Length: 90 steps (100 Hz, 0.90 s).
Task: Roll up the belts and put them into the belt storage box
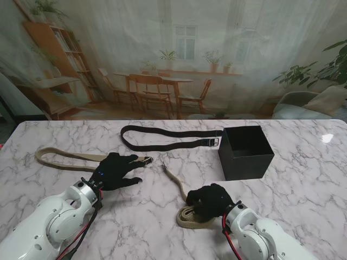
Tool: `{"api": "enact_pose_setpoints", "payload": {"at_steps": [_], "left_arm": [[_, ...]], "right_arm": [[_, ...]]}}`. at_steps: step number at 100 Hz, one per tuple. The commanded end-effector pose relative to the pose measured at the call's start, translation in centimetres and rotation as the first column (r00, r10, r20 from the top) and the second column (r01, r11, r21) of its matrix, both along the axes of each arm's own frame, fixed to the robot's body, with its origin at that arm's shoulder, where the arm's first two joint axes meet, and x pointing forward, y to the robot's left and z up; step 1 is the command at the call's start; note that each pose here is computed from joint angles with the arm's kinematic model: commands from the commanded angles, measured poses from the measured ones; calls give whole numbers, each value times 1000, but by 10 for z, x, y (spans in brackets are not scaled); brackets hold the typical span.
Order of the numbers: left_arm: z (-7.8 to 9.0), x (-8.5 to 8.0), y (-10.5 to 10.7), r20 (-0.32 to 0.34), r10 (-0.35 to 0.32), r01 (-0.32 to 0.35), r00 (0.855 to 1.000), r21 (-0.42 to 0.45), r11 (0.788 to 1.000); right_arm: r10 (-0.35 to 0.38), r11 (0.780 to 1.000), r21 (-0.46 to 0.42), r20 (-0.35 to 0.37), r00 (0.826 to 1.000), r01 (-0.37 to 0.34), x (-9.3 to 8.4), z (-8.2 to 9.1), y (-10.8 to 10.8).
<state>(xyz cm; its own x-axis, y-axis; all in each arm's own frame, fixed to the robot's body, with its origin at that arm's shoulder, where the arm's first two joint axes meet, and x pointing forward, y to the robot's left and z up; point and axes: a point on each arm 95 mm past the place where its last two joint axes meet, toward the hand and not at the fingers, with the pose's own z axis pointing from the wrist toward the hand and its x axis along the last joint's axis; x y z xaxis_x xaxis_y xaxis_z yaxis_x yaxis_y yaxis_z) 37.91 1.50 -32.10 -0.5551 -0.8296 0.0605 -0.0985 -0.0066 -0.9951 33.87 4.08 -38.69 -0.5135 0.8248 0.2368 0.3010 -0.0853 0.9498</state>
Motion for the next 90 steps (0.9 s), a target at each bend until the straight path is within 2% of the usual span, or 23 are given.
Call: {"api": "enact_pose_setpoints", "payload": {"at_steps": [1, 16, 28, 40, 52, 66, 76, 90], "left_arm": [[-2, 0, -1, -13, 0, 0, 1000, 5, 1000], [-2, 0, 0, -10, 2, -2, 1000, 5, 1000], [-2, -1, 0, -9, 2, -2, 1000, 5, 1000], [-2, -1, 0, -9, 1, -1, 1000, 7, 1000], [-2, -1, 0, -8, 2, -2, 1000, 7, 1000], [-2, -1, 0, -7, 1, -1, 1000, 7, 1000], [-2, -1, 0, -6, 1, -1, 1000, 8, 1000], [-2, -1, 0, -6, 1, -1, 1000, 9, 1000]], "right_arm": [[10, 1000, -21, -27, 1000, -10, -5, -6, -2], [0, 1000, 9, -32, 1000, 0, -8, -4, -5], [4, 1000, 11, -5, 1000, -4, -10, 0, -8], [13, 1000, 3, -16, 1000, -13, -15, 4, -12], [51, 997, -59, -30, 998, -53, -21, 5, -16], [93, 983, -156, -42, 995, -98, -25, 3, -18], [97, 976, -194, -32, 995, -102, -25, 0, -17], [69, 980, -184, -20, 997, -72, -23, -4, -14]]}}
